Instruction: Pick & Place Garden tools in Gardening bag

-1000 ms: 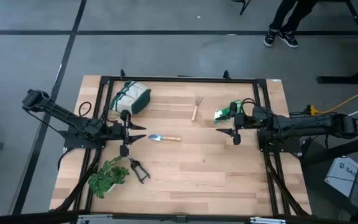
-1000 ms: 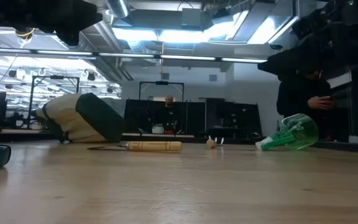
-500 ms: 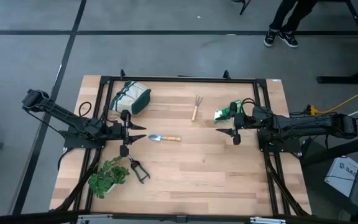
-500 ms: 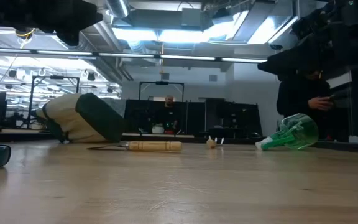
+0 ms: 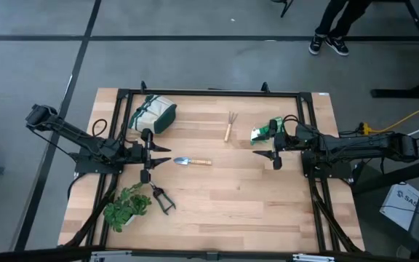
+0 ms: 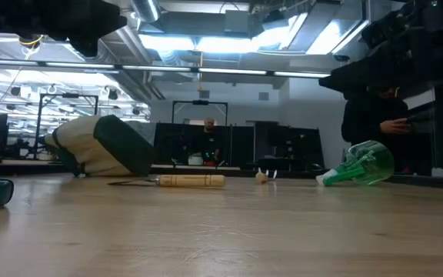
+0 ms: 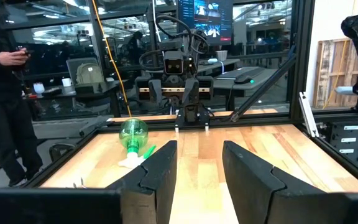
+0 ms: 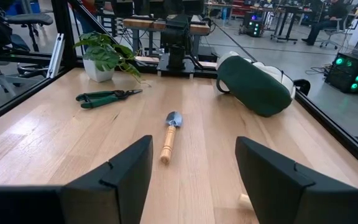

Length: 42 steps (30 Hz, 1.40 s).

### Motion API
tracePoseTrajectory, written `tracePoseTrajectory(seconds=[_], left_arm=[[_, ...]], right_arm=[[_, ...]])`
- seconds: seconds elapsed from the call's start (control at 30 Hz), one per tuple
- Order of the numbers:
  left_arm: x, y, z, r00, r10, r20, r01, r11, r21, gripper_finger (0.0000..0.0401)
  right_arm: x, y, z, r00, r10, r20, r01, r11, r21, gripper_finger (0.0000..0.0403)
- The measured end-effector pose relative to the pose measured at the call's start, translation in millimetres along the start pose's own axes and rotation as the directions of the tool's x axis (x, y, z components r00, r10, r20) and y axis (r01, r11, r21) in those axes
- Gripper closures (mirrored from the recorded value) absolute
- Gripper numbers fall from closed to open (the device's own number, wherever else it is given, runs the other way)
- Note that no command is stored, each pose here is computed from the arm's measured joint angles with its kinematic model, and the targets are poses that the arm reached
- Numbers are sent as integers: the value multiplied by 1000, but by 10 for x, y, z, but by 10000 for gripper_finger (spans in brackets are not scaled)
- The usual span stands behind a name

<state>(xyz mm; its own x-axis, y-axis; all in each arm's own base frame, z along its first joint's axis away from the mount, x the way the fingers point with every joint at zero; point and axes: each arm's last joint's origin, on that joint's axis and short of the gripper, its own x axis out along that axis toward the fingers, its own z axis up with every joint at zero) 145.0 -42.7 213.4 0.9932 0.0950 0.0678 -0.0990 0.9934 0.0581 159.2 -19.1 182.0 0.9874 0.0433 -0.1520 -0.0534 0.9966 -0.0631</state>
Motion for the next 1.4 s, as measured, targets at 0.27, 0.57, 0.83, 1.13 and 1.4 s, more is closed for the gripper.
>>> tracePoseTrajectory(seconds=[0.27,0.57,0.83,1.13,1.4], left_arm=[[0,0,1,1000,0,0,0,1000,0,276],[0,0,0,1000,0,0,0,1000,0,276],[0,0,1,1000,0,0,0,1000,0,276],[0,0,1,1000,0,0,0,1000,0,276],[0,0,0,1000,0,0,0,1000,0,276]], right_arm=[[0,0,-1,1000,0,-1,0,1000,0,171],[0,0,-1,1000,-1,0,1,1000,0,171],[0,-1,-1,1000,-1,-1,1,1000,0,171],[0,6,0,1000,21,2,-22,997,69,171],[0,9,-25,999,27,-24,-22,981,191,171]])
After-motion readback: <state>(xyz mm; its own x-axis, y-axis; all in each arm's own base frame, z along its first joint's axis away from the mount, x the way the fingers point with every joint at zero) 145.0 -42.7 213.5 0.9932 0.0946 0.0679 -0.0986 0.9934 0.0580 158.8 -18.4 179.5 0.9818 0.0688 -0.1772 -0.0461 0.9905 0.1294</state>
